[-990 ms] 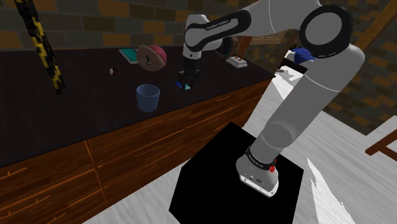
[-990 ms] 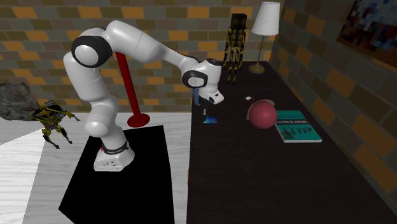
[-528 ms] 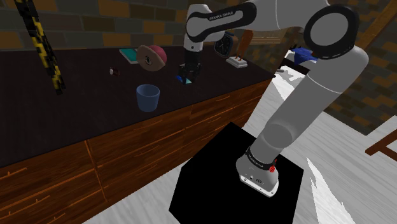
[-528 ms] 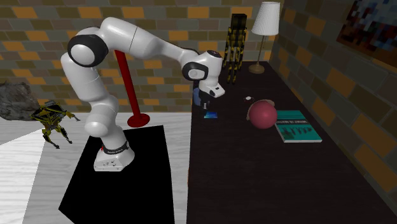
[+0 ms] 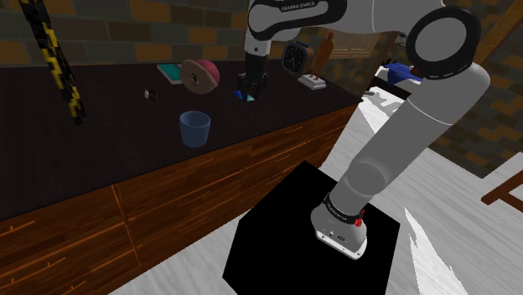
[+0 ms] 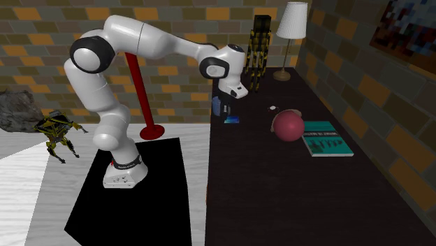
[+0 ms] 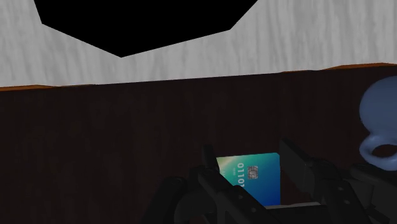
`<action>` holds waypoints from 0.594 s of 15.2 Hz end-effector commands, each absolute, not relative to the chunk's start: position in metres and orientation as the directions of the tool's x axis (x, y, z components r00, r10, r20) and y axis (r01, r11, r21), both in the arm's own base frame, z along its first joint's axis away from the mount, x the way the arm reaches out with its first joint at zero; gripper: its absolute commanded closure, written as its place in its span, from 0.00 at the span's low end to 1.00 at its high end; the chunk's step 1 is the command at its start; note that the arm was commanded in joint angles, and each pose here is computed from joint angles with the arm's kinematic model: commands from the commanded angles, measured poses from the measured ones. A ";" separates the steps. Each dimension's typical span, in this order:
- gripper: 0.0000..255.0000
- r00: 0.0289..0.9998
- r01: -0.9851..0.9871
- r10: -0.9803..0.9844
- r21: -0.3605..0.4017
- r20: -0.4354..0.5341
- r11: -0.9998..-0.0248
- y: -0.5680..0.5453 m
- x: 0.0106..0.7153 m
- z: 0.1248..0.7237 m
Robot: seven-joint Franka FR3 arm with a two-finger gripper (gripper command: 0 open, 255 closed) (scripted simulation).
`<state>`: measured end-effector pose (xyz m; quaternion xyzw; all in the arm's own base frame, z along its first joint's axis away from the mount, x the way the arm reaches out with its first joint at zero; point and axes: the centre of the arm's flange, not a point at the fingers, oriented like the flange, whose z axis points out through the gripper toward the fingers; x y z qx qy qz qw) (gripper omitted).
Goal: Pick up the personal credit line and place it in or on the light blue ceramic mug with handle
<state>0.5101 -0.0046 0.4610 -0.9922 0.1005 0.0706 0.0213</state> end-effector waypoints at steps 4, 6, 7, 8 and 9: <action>1.00 0.970 -0.202 -0.196 -0.028 -0.145 -0.979 -0.005 0.509 0.489; 1.00 0.970 -0.202 -0.196 -0.028 -0.145 -0.979 -0.005 0.509 0.500; 1.00 0.970 -0.202 -0.196 -0.028 -0.145 -0.979 -0.005 0.509 0.505; 1.00 0.970 -0.202 -0.196 -0.028 -0.145 -0.979 -0.005 0.509 0.507; 1.00 0.970 -0.202 -0.196 -0.028 -0.145 -0.979 0.008 0.510 0.508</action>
